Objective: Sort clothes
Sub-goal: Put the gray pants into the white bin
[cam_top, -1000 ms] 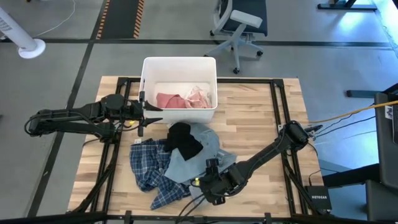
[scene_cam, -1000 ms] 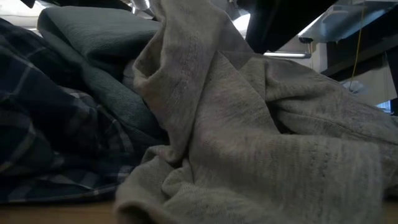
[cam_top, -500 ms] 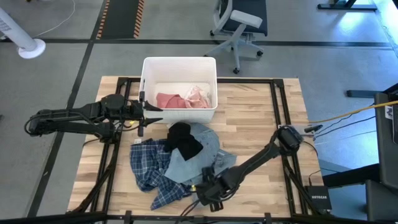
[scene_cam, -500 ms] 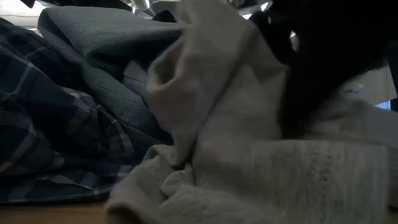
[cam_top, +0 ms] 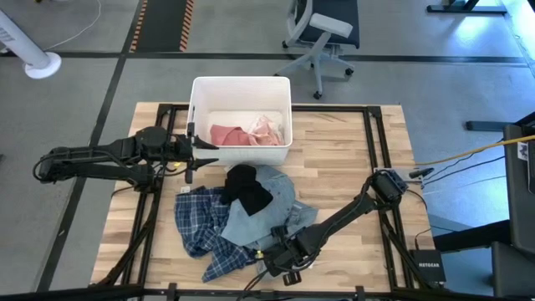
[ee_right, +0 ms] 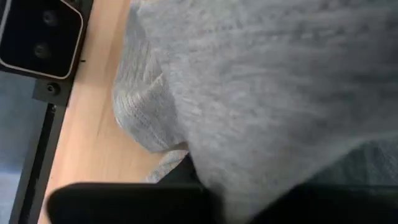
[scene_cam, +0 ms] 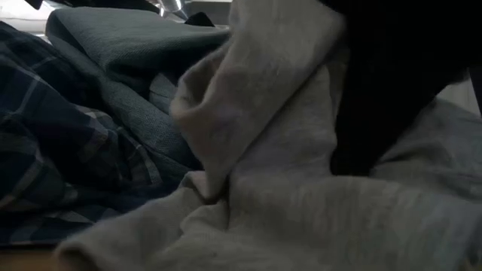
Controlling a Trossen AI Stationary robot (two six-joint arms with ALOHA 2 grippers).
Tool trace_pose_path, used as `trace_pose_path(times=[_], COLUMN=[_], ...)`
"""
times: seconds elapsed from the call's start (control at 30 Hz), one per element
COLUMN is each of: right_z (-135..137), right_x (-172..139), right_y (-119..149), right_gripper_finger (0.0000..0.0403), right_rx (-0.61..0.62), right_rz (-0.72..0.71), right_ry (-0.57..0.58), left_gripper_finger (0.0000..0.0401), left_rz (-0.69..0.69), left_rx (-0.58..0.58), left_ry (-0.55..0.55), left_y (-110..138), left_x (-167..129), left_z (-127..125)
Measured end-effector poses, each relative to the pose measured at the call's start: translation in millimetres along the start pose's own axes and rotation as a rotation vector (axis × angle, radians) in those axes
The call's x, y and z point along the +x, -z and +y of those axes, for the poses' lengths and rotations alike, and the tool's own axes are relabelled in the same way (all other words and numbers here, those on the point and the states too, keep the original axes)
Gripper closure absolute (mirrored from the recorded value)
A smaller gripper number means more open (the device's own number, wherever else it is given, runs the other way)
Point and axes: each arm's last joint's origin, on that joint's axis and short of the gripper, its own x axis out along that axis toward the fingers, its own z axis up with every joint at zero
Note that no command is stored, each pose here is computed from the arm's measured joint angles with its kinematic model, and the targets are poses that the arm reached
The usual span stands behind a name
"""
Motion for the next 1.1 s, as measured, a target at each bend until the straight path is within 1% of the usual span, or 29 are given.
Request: trace_pose_path(times=[0.07, 0.2, 0.27, 0.33, 0.4, 0.47, 0.63, 0.7, 0.8, 0.93, 1.0, 1.1], right_z=[0, 1, 2, 2, 3, 4, 4, 2, -8, -30, -43, -65], right_x=[-3, -18, -31, -48, -65, -83, -128, -143, -166, -189, -196, -203], right_y=[-1, -6, -13, -20, -29, -36, -54, -58, -64, -72, -76, -81], right_gripper_finger=[0.0381, 0.0356, 0.0361, 0.0373, 0.0383, 0.0383, 0.0364, 0.0363, 0.0372, 0.0377, 0.0372, 0.0365], right_rx=[0.001, 0.028, 0.016, -0.021, -0.056, -0.094, -0.182, -0.228, -0.276, -0.287, -0.288, -0.289], right_rz=[-0.005, -0.023, -0.053, -0.085, -0.124, -0.152, -0.236, -0.256, -0.267, -0.280, -0.286, -0.274], right_ry=[-0.001, 0.008, 0.028, 0.055, 0.091, 0.137, 0.263, 0.327, 0.416, 0.548, 0.592, 0.628], left_gripper_finger=[0.0242, 0.0242, 0.0242, 0.0242, 0.0242, 0.0242, 0.0242, 0.0242, 0.0242, 0.0242, 0.0242, 0.0242], left_rz=[0.001, 0.001, 0.000, 0.001, 0.000, 0.001, 0.001, 0.001, 0.000, -0.001, 0.000, 0.000], left_rx=[0.000, 0.000, 0.001, 0.002, 0.002, 0.003, 0.000, -0.008, 0.001, 0.012, 0.012, 0.012], left_ry=[0.000, 0.000, 0.000, 0.000, 0.000, 0.000, 0.000, 0.000, 0.000, 0.000, 0.000, 0.000], left_y=[0, 0, 0, 0, 0, 0, 0, 0, 0, 0, 0, 0], left_x=[0, 0, 0, 0, 0, 0, 0, 0, 0, 0, 0, 0], left_z=[0, 0, 0, 0, 0, 0, 0, 0, 0, 0, 0, 0])
